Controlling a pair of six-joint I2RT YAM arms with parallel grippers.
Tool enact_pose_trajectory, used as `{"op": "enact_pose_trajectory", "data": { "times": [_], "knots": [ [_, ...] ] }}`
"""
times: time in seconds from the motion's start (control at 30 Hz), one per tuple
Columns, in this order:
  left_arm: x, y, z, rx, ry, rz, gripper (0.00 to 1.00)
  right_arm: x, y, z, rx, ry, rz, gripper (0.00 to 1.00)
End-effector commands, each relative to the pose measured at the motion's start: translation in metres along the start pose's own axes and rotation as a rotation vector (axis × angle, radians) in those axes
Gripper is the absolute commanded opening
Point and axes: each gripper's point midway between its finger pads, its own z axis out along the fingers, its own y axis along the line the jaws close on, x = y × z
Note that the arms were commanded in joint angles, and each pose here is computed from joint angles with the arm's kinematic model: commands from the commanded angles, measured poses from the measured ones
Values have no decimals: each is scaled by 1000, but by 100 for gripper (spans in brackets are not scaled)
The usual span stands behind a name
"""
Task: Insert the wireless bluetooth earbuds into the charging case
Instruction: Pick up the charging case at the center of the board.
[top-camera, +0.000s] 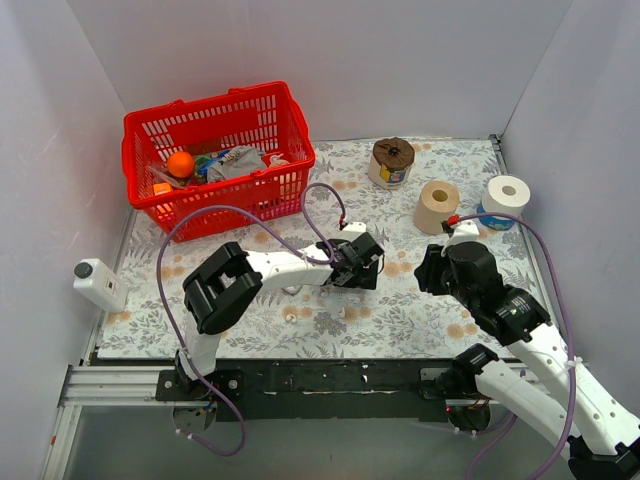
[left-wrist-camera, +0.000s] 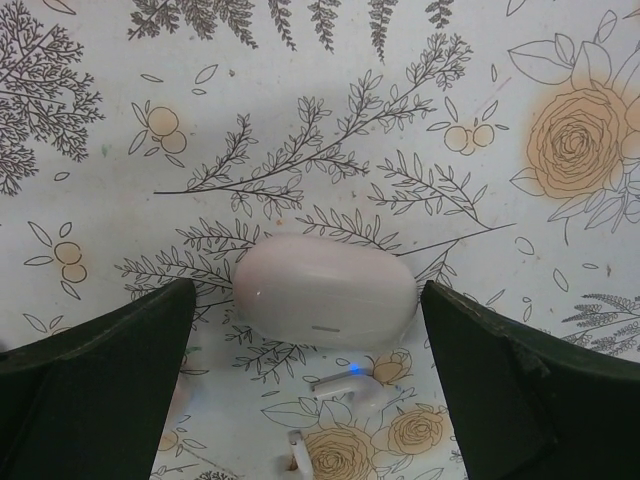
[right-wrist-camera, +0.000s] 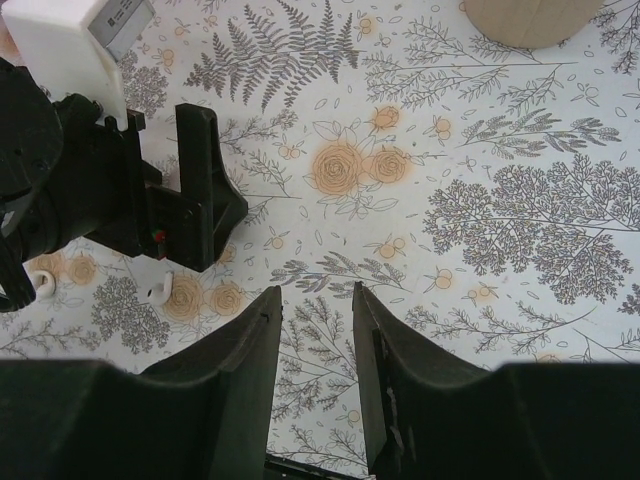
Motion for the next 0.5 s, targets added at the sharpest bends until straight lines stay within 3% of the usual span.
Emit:
{"op": "enact_pose_trajectory", "data": {
  "times": [0.0, 0.47],
  "knots": [
    [-10, -12, -8, 13, -33, 39, 98, -11, 5, -5, -24, -33, 4, 42],
    [0, -6, -5, 11, -10, 140, 98, -3, 6, -5, -42, -16, 6, 42]
  ]
}}
